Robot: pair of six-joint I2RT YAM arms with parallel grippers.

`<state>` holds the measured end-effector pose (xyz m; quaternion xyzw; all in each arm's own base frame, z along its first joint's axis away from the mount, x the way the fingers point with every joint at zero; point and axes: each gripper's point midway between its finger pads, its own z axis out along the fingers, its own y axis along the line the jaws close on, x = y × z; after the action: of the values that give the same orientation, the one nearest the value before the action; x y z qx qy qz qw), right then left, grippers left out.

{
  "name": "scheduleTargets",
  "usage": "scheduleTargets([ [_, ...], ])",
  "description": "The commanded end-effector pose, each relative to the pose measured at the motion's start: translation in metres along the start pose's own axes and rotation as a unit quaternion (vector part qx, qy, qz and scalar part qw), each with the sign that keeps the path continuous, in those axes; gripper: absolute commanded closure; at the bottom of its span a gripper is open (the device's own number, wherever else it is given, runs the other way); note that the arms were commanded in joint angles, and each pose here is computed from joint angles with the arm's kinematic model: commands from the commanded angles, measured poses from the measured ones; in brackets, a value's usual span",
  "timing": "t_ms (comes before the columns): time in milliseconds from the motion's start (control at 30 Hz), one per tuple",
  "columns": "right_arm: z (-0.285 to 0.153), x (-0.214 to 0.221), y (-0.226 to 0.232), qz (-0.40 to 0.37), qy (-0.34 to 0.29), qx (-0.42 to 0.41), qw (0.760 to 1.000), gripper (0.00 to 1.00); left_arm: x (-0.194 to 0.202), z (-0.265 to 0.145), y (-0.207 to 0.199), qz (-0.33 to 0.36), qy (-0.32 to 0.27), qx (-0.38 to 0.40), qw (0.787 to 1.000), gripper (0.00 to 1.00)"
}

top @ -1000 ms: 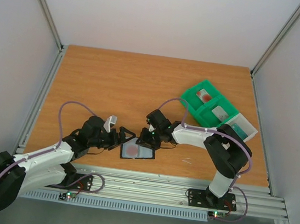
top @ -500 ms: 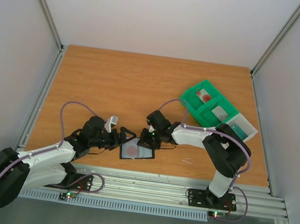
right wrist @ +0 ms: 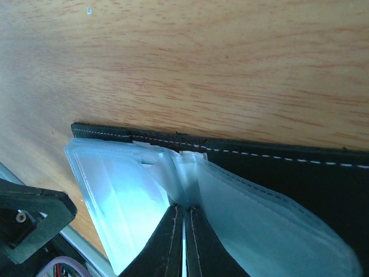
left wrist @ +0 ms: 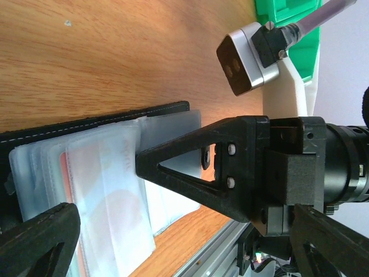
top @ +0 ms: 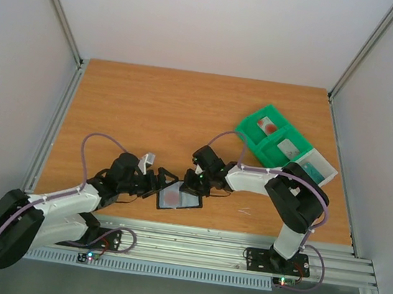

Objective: Take the credit cards out of the card holder

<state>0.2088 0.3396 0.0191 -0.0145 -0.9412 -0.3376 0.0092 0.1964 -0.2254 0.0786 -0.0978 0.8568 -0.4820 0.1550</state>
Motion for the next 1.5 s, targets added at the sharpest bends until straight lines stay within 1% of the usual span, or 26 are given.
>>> scheduleTargets([
  [0, 0.013, 0.012, -0.019, 0.018, 0.015, 0.020, 1.000, 0.95, -0.006, 0.001, -0.002, 0.018, -0.016, 0.011, 1.000, 0.01],
  [133, 0.016, 0.014, -0.019, 0.024, 0.020, 0.011, 0.999, 0.97, -0.007, 0.003, -0.001, 0.019, -0.015, 0.009, 1.000, 0.01],
  [833, 0.018, 0.015, -0.023, 0.033, 0.020, 0.009, 0.999, 0.97, -0.005, 0.006, 0.011, 0.018, -0.013, -0.010, 1.000, 0.01],
  [1233, 0.021, 0.019, -0.027, 0.044, 0.024, 0.005, 0.999, 0.97, -0.007, 0.016, 0.000, 0.001, -0.003, 0.027, 1.000, 0.01],
  [1467, 0.018, 0.014, -0.017, 0.041, 0.010, -0.024, 0.999, 0.96, -0.006, 0.019, -0.012, -0.012, 0.008, 0.057, 0.998, 0.01],
])
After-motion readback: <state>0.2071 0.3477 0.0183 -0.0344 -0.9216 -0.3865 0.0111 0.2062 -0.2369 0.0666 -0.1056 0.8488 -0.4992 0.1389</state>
